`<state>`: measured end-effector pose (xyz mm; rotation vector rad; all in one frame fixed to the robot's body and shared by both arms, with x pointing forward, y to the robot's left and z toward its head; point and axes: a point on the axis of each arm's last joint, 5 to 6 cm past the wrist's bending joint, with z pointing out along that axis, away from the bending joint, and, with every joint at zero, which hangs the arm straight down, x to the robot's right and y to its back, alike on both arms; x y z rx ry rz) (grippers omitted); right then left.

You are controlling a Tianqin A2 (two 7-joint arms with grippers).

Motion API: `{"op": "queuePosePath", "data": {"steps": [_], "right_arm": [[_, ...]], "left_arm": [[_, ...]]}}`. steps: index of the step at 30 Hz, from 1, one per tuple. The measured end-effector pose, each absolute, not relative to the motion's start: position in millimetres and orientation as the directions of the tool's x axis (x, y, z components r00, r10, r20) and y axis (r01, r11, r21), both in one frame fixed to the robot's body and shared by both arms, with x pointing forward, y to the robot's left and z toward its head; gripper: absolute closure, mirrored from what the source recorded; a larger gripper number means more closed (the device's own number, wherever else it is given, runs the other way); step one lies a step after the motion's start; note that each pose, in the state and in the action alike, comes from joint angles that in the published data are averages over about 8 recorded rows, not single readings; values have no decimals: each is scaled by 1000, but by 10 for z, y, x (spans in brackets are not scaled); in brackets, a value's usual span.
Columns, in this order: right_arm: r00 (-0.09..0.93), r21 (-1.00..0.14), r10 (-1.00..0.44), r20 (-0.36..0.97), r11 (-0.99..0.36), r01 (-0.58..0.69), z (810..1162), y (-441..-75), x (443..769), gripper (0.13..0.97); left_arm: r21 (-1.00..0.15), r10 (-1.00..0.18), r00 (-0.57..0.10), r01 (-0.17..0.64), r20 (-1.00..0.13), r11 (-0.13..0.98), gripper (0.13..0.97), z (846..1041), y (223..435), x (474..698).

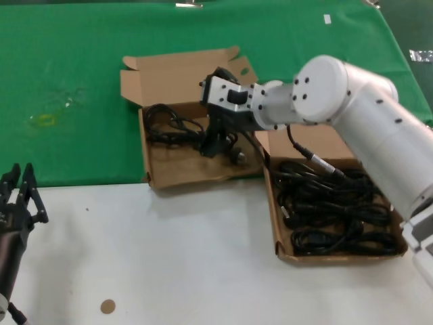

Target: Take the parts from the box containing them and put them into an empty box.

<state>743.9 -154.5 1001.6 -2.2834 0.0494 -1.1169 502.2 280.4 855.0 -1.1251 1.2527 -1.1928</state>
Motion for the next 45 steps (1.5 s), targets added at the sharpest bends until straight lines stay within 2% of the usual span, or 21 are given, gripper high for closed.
{"op": "queuePosePath", "data": {"steps": [4,7,12,16,24,28,36,45], "right_arm": [[641,-572,-328,695,-792,215,9890,-1547,7374,255],[634,-611,-369,680,-763,211,9787,-1555,7315,218],[619,-677,-444,648,-707,202,9618,-1581,7201,157],[603,-727,-505,617,-660,191,9489,-1616,7101,147],[562,-809,-621,547,-564,164,9257,-1713,6884,130],[535,-844,-676,507,-515,149,9152,-1776,6766,130],[471,-900,-774,423,-420,118,8966,-1925,6512,130],[381,-944,-865,326,-318,86,8794,-2123,6199,130]], "left_arm": [[-997,-997,-35,22,-71,70,903,8550,2804,5022],[-997,-997,-35,22,-71,70,890,8550,2804,5022],[-997,-997,-35,22,-71,70,812,8550,2804,5022],[-997,-997,-35,22,-71,70,764,8550,2804,5022],[-997,-997,-35,22,-71,70,567,8550,2804,5022],[-997,-997,-35,22,-71,70,567,8550,2804,5022],[-997,-997,-35,22,-70,70,353,8550,2804,5022],[-997,-997,-35,22,-71,70,210,8550,2804,5022]]}}
